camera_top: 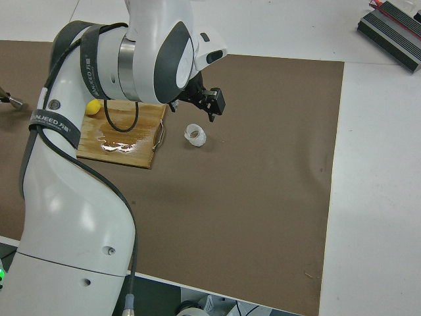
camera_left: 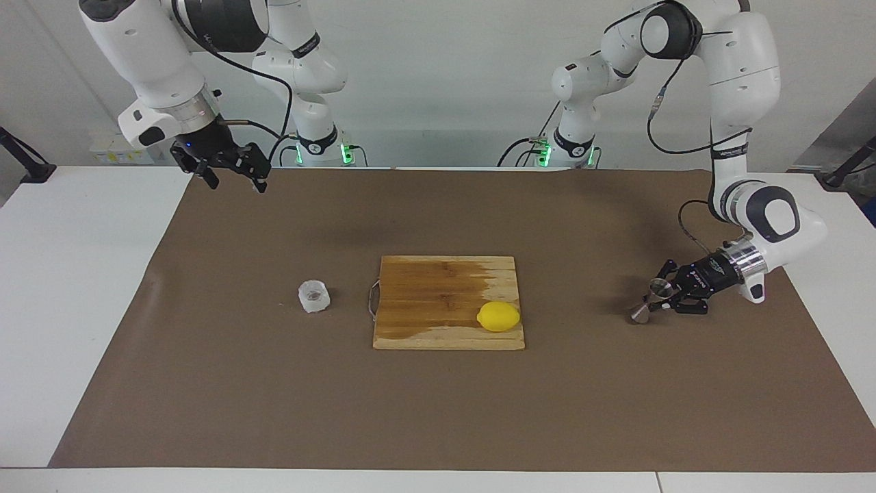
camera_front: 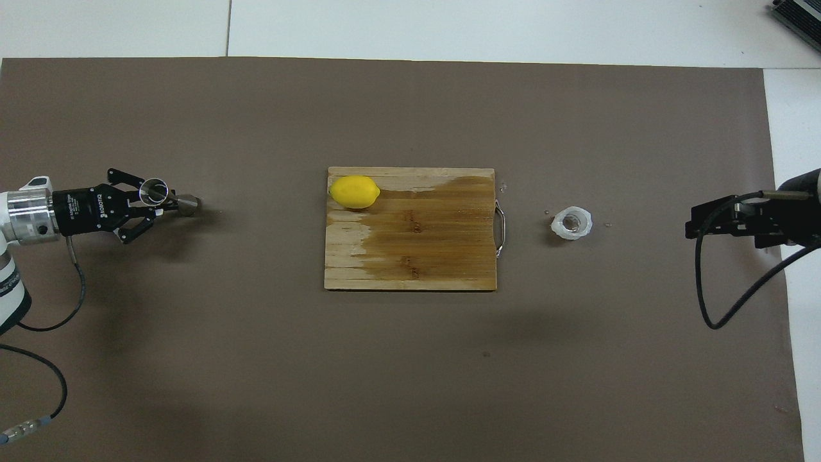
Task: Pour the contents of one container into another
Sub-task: 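Close the left gripper around the small metal cup, then carry the metal cup with the left gripper onto the wooden board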
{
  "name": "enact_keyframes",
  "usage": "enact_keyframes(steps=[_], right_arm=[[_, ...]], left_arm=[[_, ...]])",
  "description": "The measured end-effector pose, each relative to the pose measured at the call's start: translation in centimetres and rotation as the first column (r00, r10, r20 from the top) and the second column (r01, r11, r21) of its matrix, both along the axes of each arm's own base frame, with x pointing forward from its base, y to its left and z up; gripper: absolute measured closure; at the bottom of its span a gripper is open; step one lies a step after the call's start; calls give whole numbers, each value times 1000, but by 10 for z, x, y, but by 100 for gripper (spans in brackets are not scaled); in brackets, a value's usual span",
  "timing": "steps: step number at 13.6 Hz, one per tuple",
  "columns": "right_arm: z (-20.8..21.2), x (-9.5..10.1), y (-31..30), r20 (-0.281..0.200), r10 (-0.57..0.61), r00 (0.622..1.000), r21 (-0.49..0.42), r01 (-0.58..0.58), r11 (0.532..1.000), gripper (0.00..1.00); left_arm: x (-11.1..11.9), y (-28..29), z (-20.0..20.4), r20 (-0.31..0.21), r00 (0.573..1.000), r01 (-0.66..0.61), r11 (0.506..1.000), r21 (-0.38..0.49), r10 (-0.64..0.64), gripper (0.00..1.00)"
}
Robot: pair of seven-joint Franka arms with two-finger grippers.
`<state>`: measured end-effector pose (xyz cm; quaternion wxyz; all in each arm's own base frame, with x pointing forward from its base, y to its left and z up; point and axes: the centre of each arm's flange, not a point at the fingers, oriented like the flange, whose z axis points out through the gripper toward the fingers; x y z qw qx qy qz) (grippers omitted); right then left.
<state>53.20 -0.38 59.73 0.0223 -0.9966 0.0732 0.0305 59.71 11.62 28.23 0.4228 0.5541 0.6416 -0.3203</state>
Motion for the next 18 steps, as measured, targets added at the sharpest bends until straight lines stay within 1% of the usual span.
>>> enact_keyframes(steps=[2,4,6,8,10,12,14,16,18], right_arm=[[0,0,0,0,0,1000,0,0,1000,0],[0,0,0,0,0,1000,0,0,1000,0],[0,0,0,0,0,1000,0,0,1000,0],[0,0,0,0,0,1000,0,0,1000,0],[0,0,0,0,0,1000,0,0,1000,0],[0,0,0,0,0,1000,0,0,1000,0],[0,0,0,0,0,1000,0,0,1000,0],[0,0,0,0,0,1000,0,0,1000,0],[0,0,0,0,0,1000,0,0,1000,0]], left_arm=[[2,-16,15,-7,1000,27,999,-26,-27,79],[6,-50,35,-16,997,75,996,-45,-75,79],[9,-99,57,-3,990,138,989,-56,-139,79],[9,-153,79,-13,981,193,979,-66,-194,79],[6,-200,93,-28,976,212,975,-68,-214,79],[4,-252,95,-42,976,212,975,-69,-215,79],[-4,-293,91,-51,975,214,974,-72,-218,79],[-12,-327,84,-53,982,174,982,-77,-179,79],[-23,-360,74,-58,991,116,991,-63,-120,79]])
